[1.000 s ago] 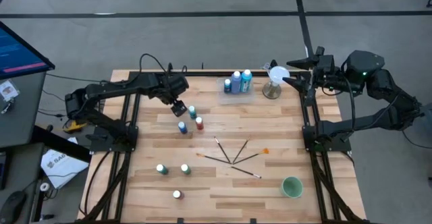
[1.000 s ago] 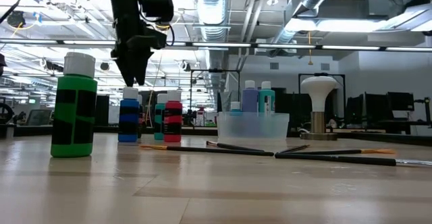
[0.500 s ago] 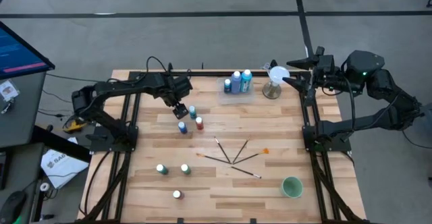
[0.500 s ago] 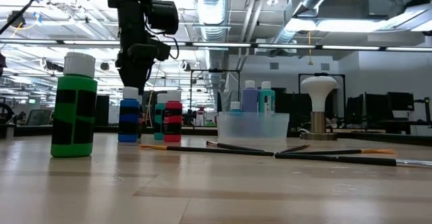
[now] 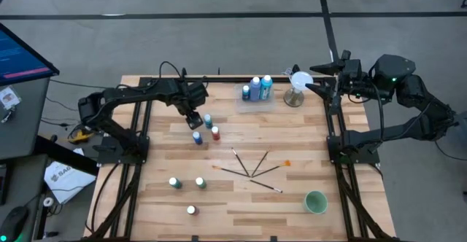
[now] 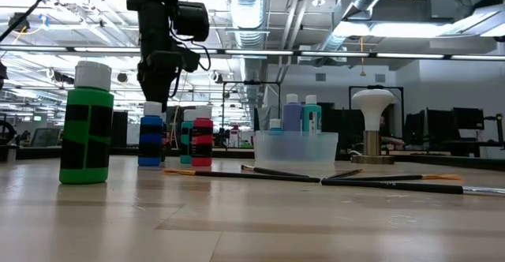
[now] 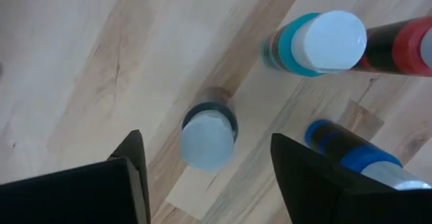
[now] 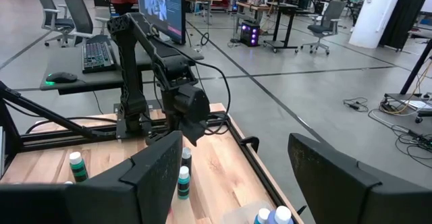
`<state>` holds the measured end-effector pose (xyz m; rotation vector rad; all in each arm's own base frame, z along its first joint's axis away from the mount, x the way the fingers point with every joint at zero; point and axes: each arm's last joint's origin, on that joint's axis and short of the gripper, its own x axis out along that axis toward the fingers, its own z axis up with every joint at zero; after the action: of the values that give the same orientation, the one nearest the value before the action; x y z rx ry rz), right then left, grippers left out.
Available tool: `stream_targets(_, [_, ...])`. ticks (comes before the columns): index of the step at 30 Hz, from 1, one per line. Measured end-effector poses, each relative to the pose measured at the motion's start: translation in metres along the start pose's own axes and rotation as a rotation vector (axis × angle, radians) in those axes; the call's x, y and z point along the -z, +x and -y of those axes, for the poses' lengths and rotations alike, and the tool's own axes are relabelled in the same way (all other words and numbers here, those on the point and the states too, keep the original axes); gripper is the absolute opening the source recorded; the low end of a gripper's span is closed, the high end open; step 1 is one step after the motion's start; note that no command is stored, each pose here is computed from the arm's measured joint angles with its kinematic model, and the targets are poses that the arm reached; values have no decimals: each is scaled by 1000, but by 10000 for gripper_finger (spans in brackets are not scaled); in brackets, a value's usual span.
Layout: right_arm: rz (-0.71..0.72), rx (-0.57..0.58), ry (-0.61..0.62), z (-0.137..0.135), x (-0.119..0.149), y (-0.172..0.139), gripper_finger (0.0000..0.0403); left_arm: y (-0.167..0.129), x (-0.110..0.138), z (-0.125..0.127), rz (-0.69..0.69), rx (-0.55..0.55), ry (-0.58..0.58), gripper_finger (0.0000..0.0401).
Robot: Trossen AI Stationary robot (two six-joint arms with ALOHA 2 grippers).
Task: Pick & Place Paint Supplies
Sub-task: Put the black paint bottle into the transparent bin
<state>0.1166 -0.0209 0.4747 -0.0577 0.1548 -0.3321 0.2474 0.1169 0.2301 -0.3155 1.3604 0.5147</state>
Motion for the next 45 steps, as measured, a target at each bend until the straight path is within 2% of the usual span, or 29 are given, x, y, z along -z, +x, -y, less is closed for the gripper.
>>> stream_targets(11, [0,0,0,0,0,0,265,1,-1,-13,-3,14,-8,151])
stream_targets(23, [0,0,0,0,0,0,265,11,5,-13,-28,26,-5,150])
stream_targets(30, [0,0,0,0,0,0,265,11,2,-13,9,28,-6,145])
stream_targets(45, [3,0,0,0,0,-1,265,13,3,-18,5,42,-3,22])
